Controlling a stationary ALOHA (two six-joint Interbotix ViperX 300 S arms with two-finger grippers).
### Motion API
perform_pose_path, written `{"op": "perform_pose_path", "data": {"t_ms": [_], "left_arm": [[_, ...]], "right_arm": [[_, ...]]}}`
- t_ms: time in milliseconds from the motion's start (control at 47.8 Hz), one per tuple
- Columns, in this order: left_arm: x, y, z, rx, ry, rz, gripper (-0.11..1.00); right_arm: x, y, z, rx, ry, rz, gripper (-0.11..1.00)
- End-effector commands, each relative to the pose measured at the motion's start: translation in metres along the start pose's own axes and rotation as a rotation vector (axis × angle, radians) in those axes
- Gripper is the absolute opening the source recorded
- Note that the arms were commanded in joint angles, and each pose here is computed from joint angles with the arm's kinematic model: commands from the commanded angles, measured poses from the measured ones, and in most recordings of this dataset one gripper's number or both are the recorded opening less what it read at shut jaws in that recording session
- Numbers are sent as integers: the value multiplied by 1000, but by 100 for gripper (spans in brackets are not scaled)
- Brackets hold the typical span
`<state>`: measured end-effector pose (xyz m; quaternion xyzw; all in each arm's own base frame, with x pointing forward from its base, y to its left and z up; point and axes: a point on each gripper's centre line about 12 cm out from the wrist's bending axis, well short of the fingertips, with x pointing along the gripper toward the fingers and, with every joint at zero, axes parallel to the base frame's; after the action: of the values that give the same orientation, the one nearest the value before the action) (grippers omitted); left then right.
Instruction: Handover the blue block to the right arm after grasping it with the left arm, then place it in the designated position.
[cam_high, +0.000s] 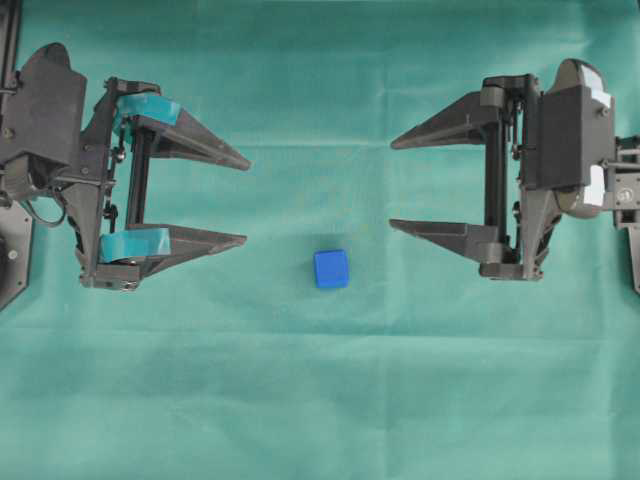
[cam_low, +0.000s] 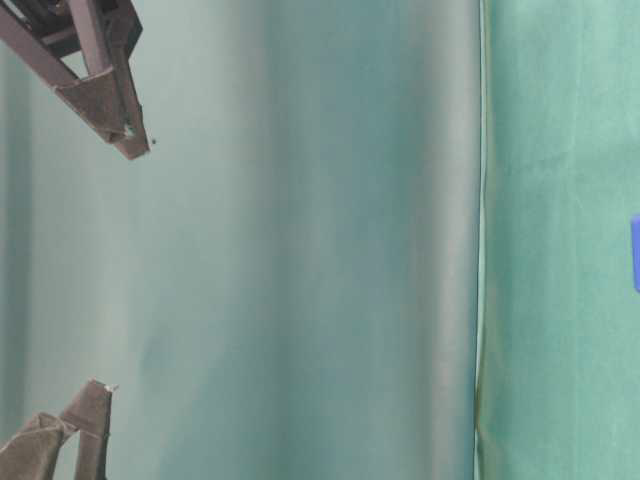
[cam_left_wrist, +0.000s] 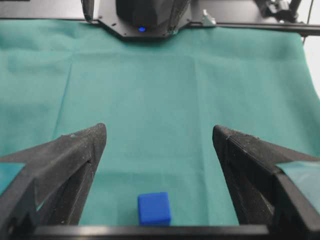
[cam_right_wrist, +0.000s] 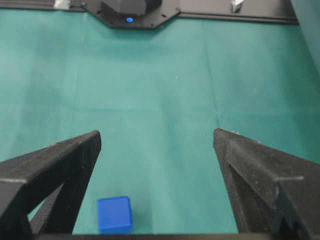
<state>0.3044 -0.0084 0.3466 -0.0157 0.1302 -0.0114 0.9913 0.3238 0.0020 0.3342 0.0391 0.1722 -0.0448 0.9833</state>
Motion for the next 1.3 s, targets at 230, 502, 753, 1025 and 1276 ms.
{"op": "perform_pose_path", "data": {"t_ms": [230,502,753,1025,1276], "left_arm": [[-3,0,8,4,-26,1,100],[-4,0,6,4,-15,1,100],[-3,1,-3,4,14,2,100],[-3,1,-9,4,24,3,100],[-4,1,-10,4,28,3,100]], "right_arm": [[-4,1,8,-2,-29,8,94],[-3,1,6,-10,-24,6,94],[-1,0,-4,-12,1,3,94],[-1,0,-5,-12,3,4,94],[-2,0,-6,-13,1,6,94]]}}
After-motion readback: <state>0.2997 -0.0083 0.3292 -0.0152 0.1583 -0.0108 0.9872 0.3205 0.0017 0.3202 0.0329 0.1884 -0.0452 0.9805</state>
